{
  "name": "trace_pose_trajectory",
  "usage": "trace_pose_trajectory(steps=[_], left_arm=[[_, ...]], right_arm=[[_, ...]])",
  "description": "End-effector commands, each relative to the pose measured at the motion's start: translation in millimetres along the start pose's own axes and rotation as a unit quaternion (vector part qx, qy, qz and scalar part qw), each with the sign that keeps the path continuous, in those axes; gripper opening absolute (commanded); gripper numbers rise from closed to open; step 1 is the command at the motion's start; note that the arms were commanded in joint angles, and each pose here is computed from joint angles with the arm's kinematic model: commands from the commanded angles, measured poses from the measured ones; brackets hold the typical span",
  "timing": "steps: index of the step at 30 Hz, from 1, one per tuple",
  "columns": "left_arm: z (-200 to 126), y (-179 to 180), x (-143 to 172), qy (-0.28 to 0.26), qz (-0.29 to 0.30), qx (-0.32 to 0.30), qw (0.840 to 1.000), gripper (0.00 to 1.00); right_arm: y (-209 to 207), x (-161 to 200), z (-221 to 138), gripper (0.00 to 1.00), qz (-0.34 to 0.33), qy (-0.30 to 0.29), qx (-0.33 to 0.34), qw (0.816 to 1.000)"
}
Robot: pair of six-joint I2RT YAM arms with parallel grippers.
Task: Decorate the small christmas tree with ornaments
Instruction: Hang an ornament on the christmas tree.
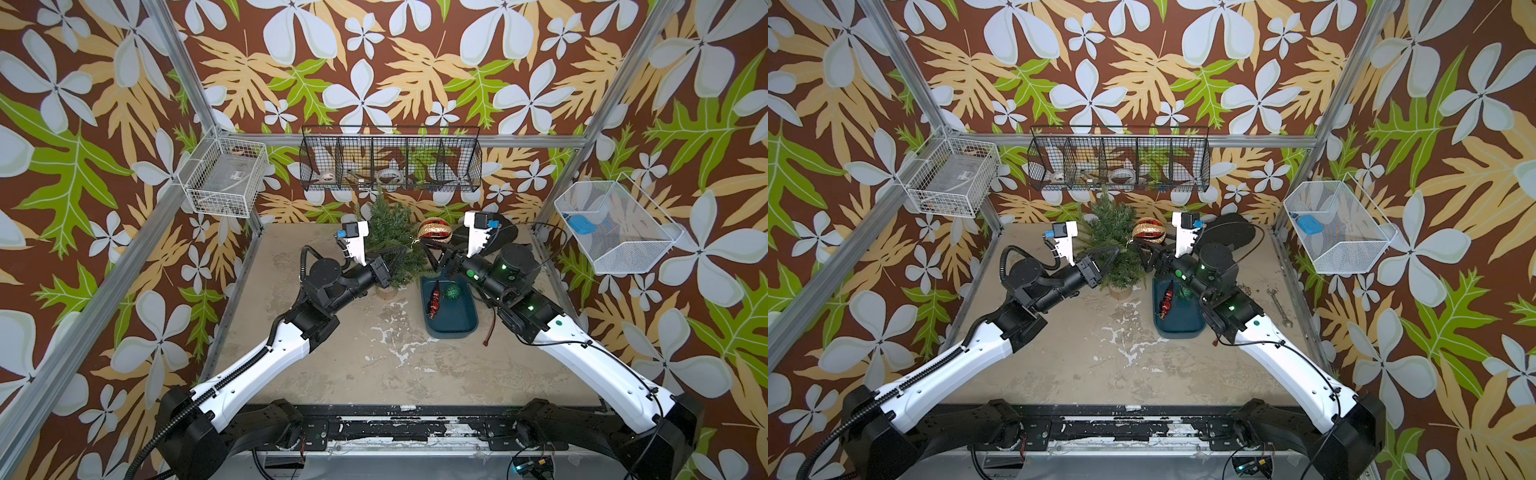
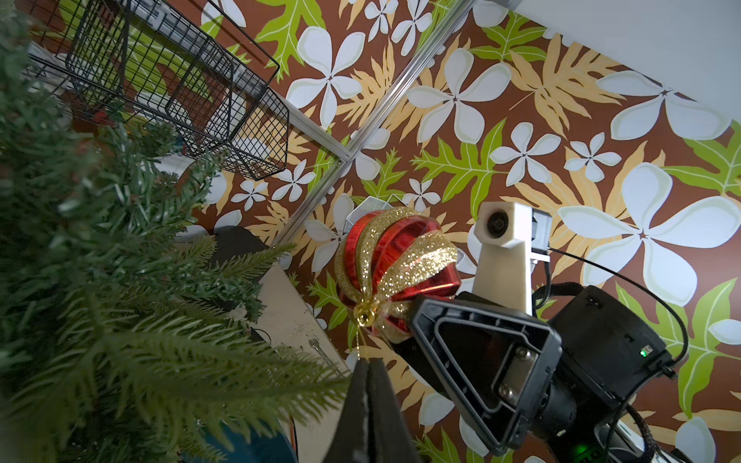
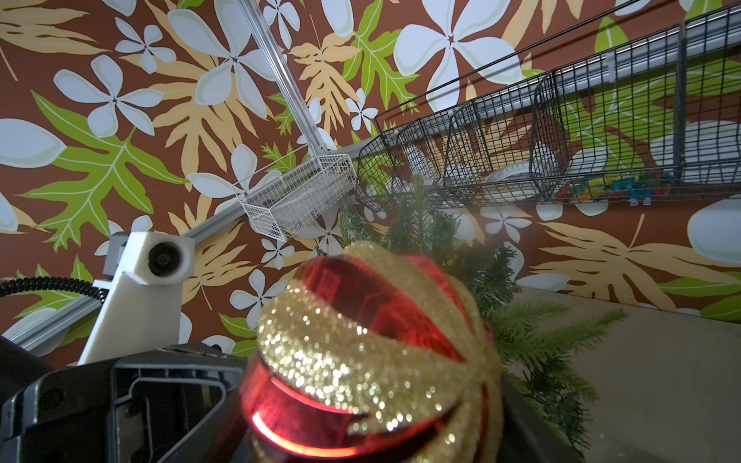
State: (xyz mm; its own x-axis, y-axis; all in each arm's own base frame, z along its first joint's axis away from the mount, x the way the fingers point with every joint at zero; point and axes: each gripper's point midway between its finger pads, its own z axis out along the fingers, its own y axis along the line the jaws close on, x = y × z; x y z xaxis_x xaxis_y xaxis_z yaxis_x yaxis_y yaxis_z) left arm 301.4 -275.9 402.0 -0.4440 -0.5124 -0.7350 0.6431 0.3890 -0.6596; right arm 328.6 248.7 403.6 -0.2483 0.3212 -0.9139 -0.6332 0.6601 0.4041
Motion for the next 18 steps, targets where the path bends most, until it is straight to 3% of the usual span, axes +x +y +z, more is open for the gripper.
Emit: trace_pose_trajectory(steps=[1, 18], left_arm=[[-0.5, 0.5, -1.9, -0.001, 0.001, 0.002, 1.000, 0.00], [-5.6, 2.5, 6.3, 0.009, -0.012, 0.008, 1.000, 0.00]], right_arm=[[2.8, -8.8, 1.5, 0.68, -0.002, -0.017, -0.005, 1.000], [-2.5, 3.0, -7.7, 0.68, 0.003, -0.005, 0.005, 1.000]])
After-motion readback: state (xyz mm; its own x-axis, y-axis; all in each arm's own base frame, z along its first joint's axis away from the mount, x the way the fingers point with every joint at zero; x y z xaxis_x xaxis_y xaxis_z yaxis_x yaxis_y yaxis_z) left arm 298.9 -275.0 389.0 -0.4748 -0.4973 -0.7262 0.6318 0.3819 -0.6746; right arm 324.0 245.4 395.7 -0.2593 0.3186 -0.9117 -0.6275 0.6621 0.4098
